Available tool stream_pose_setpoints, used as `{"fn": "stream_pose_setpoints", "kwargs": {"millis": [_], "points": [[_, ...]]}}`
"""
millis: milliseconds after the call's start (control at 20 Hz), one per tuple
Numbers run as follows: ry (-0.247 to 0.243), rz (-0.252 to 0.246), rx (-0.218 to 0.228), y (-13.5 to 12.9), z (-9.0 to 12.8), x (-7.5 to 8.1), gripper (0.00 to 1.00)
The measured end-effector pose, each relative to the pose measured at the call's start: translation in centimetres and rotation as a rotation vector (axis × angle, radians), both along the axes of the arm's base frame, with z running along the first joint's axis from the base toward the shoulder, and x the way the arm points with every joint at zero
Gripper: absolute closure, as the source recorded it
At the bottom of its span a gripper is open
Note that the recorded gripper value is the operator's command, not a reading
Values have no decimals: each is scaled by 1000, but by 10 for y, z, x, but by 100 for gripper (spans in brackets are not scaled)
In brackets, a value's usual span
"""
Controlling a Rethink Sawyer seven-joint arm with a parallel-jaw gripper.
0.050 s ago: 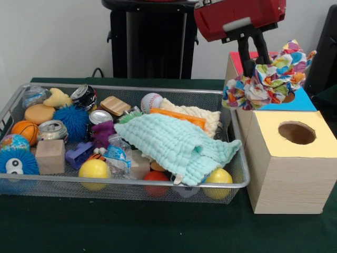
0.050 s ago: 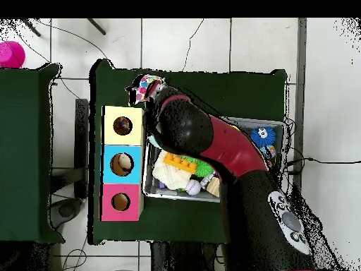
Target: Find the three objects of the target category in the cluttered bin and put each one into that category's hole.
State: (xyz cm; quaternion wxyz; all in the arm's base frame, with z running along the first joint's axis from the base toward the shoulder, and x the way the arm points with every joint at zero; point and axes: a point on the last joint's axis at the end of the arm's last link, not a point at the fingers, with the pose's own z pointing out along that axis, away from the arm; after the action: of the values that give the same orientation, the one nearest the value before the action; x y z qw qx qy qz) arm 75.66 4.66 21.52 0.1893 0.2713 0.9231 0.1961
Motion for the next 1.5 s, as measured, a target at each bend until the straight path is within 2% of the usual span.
{"fn": "stream_pose_setpoints", "kwargs": {"millis": [750, 1150, 1500], "points": [[-4, 30, -4, 28, -5, -4, 100], [40, 42, 2, 34, -20, -23, 100], [44, 45, 1, 37, -23, -26, 100]]}}
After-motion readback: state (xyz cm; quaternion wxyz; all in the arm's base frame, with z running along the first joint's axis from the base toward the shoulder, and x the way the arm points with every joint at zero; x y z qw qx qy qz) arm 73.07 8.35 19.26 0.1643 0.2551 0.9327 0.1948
